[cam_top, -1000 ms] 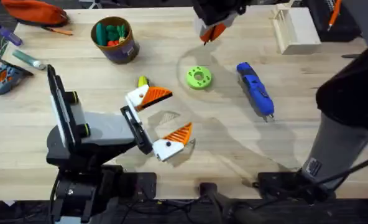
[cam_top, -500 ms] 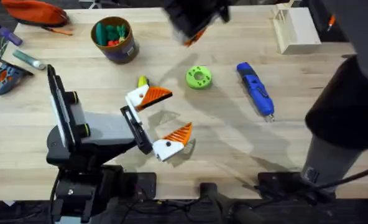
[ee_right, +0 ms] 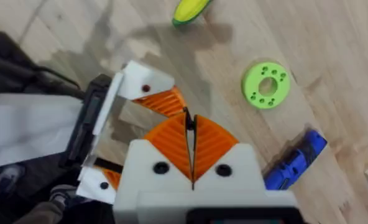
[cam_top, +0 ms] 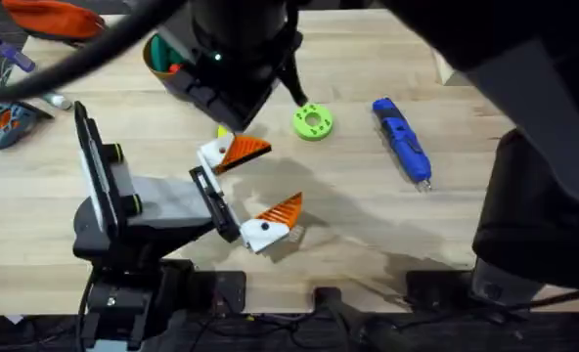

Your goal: Pick up the gripper from the table and insert it into the empty holder that is missing its gripper. Then pick up a screw, insert it into the mounting hole, and use the screwdriver to tighten it. Finally, clean up the table by picking up the vegetable and placing it into the bucket.

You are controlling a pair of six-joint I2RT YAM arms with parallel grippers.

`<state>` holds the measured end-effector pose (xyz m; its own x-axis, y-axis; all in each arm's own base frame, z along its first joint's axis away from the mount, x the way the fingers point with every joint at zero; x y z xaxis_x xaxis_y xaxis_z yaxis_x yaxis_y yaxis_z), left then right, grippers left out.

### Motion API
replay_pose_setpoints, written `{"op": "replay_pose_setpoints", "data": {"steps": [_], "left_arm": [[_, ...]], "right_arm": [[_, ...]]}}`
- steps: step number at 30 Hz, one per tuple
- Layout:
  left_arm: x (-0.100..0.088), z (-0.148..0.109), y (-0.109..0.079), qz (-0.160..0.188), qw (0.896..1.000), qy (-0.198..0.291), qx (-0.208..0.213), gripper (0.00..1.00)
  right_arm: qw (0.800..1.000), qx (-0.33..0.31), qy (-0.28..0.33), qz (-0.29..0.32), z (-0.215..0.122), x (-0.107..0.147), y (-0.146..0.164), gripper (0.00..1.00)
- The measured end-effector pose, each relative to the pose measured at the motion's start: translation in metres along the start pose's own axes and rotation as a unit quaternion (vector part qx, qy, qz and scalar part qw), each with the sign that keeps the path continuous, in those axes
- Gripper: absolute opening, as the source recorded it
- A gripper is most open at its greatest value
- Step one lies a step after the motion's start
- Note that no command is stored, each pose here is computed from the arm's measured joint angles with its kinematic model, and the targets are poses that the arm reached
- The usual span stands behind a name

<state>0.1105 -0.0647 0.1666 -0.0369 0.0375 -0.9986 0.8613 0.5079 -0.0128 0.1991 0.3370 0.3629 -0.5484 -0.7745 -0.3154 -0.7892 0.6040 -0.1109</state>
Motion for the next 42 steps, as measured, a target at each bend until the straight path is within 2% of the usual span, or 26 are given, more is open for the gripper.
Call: {"op": "replay_pose_setpoints", "data": {"steps": [13, 23, 32, 42], "left_arm": [[0.000, 0.000, 0.000, 0.000, 1.000, 0.000, 0.000, 0.986], [0.000, 0.000, 0.000, 0.000, 1.000, 0.000, 0.000, 0.986], [0.000, 0.000, 0.000, 0.000, 1.000, 0.000, 0.000, 0.986], [0.000, 0.000, 0.000, 0.000, 1.000, 0.000, 0.000, 0.986]], "right_arm": [[0.998, -0.037, -0.001, -0.050, -0.005, 0.004, 0.031, 0.007], [0.997, -0.059, 0.005, -0.051, -0.002, 0.003, 0.032, 0.007], [0.997, -0.053, 0.038, -0.044, 0.030, -0.006, 0.026, 0.007], [0.996, -0.062, 0.038, -0.047, 0.031, -0.007, 0.026, 0.007]]}}
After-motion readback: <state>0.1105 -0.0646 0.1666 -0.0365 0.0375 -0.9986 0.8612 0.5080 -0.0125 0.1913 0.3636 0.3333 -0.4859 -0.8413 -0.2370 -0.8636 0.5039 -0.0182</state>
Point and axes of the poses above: each hand's point on the last joint's axis, 136 mm out from that joint toward the fingers, its own z axis out along the fingers, its own y axis along the line the jaws close on, x = y × z, the point moved 10 cm from there along -z, back along the fingers, and after that the axes turned 3 degrees about z, right-handed, at the moved point
